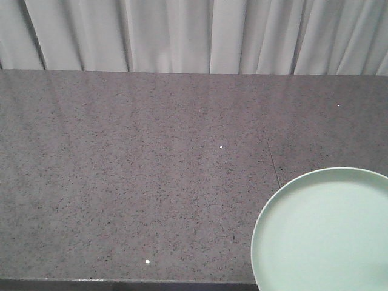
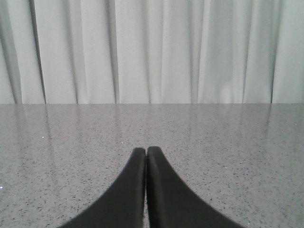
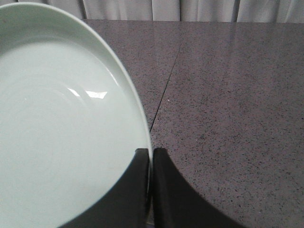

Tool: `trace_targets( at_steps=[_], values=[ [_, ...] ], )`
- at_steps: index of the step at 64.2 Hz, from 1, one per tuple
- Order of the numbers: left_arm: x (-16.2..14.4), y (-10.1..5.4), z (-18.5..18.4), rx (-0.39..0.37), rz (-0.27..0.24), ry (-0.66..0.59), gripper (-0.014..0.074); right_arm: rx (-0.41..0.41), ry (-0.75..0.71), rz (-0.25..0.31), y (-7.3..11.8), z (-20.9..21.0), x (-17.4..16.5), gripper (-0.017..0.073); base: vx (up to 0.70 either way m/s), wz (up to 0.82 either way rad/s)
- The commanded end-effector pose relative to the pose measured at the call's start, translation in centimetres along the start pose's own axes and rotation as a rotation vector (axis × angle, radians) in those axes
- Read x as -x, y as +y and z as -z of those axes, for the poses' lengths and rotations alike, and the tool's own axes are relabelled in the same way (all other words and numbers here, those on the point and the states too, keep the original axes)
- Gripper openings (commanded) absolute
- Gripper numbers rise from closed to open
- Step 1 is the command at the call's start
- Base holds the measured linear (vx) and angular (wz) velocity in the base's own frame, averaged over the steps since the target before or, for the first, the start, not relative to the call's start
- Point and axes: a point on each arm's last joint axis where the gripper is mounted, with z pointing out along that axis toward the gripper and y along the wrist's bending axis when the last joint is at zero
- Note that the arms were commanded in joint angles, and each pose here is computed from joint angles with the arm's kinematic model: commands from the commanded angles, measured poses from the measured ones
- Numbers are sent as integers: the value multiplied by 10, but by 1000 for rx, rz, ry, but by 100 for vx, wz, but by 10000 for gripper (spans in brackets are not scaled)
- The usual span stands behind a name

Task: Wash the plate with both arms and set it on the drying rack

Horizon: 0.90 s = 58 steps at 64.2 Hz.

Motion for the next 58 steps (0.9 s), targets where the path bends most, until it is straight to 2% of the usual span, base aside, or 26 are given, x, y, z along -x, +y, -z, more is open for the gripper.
trace_targets(
  at_steps=[1,58],
  values=[
    [2,-1,1,-11,6,-65,-6,0,-93,0,1,3,14,-5,0,1],
    [2,-1,1,-11,6,-65,-6,0,-92,0,1,3,14,-5,-10,11]
  ],
)
